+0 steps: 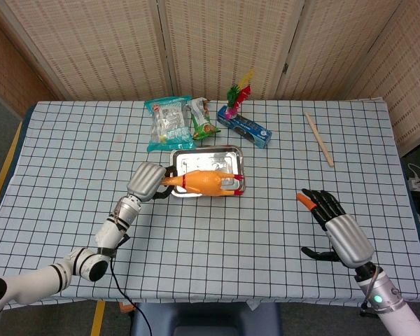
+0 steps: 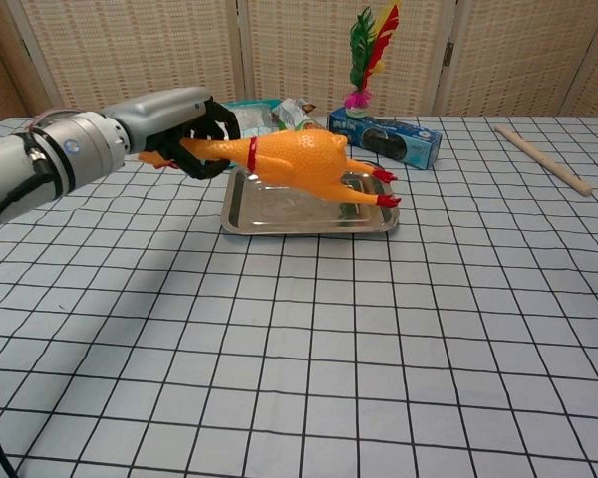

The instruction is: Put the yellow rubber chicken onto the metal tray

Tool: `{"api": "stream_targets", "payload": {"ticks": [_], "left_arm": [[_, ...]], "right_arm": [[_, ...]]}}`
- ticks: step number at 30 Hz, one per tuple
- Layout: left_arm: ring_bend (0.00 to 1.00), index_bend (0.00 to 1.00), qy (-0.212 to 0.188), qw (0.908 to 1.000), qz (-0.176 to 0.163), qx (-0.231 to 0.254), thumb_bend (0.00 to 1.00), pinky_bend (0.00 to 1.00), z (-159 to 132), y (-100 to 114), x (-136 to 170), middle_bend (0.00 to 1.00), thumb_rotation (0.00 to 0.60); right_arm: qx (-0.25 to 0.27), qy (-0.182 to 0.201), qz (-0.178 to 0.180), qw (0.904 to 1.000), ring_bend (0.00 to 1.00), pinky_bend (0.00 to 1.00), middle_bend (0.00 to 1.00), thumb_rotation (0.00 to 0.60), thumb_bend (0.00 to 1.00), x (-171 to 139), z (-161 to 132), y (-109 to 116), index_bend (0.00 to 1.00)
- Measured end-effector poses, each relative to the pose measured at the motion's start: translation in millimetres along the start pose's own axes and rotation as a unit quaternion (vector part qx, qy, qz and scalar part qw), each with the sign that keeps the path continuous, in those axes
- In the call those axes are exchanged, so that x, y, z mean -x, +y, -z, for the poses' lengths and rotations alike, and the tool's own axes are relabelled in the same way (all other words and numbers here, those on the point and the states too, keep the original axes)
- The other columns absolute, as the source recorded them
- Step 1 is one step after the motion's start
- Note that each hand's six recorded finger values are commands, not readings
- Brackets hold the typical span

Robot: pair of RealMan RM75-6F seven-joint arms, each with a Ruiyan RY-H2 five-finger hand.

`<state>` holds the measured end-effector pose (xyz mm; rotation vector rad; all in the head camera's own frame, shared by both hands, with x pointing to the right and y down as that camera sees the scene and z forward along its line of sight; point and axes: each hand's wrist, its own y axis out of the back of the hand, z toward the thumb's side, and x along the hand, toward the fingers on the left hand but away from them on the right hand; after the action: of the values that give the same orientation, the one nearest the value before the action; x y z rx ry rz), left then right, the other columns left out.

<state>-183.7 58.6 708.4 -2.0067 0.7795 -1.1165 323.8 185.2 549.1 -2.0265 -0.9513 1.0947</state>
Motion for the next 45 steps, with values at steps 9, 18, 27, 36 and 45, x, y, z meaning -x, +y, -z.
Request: {"api": "stream_targets", "payload": {"ticks": [9,18,27,36,45], "left_arm": [[0.59,0.70,0.033,0.9992,0.013,0.021,0.74,0.62,12,-26,-47,0.73,0.600],[0.39,0.10,0.039,0.9946,0.020,0.094,0.53,0.58,12,-42,-63,0.40,0.600],[0.21,0.00,0.027,0.9846,0.022,0.172,0.48,0.42,-6,-52,-71,0.22,0.600],[0.19,0.00,0.031,0.9886,0.015,0.147,0.48,0.40,-12,-54,-77,0.21,0.600],[0.15,0.00,-0.011,0.9887,-0.009,0.149,0.47,0.34,-18,-41,-65,0.18,0.600]], "right_arm": [[-0.034,-0.038,0.013,0.9986,0.00,0.00,0.00,0.600,0.09,-16,35,-2,0.00],[-0.030,-0.056,0.014,0.9979,0.00,0.00,0.00,0.600,0.09,-15,51,-4,0.00],[-0.007,-0.047,0.019,0.9987,0.00,0.00,0.00,0.600,0.09,-19,49,-3,0.00],[-0.001,-0.056,0.021,0.9982,0.00,0.00,0.00,0.600,0.09,-28,55,2,0.00],[0.002,-0.052,0.026,0.9983,0.00,0.00,0.00,0.600,0.09,-29,56,3,0.00]]}}
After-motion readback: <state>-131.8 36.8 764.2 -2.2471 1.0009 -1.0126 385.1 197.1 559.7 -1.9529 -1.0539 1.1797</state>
